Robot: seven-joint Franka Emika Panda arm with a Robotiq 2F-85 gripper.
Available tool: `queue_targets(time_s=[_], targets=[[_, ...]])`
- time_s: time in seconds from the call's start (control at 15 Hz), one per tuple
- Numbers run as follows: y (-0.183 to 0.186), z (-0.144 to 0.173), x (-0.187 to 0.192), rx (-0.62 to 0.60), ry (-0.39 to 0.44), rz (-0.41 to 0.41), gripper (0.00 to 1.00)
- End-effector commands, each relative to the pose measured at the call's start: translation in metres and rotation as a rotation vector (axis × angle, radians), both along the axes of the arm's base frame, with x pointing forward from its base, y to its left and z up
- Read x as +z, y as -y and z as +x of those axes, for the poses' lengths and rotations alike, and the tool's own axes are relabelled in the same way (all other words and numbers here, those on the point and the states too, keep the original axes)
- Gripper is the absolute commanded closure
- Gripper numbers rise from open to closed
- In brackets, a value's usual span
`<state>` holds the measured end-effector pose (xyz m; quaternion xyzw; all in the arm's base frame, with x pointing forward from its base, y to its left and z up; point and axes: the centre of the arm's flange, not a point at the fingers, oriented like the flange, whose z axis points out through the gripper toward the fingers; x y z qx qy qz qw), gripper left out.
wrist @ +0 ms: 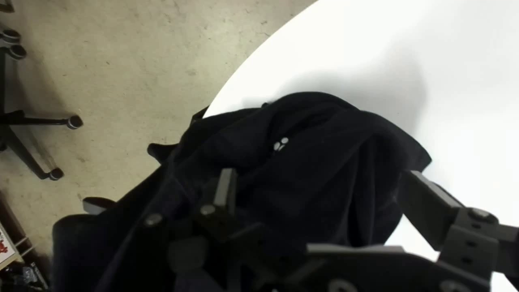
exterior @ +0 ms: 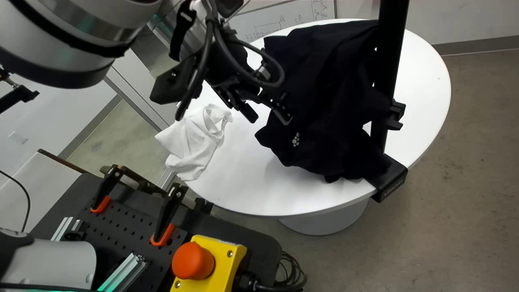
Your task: Pick the black cloth and hang it on the object
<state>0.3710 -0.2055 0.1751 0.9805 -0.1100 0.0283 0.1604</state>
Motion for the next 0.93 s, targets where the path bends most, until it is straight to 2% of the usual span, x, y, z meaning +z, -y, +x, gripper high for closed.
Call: queue_targets(time_s=[0.0, 0.2, 0.6, 0.8, 0.87], targets=[[-0.003, -0.008, 0.009, -0.013, 0.097, 0.092, 0.00], [-0.007, -0.012, 0.010, -0.021, 0.127, 0.129, 0.00], [-0.027, -0.030, 0.003, 0.000, 0.048, 0.190, 0.00], [-0.042, -0.036, -0.004, 0.032, 0.012, 0.191, 0.00], [-0.040, -0.035, -0.021, 0.013, 0.033, 0.188, 0.00]])
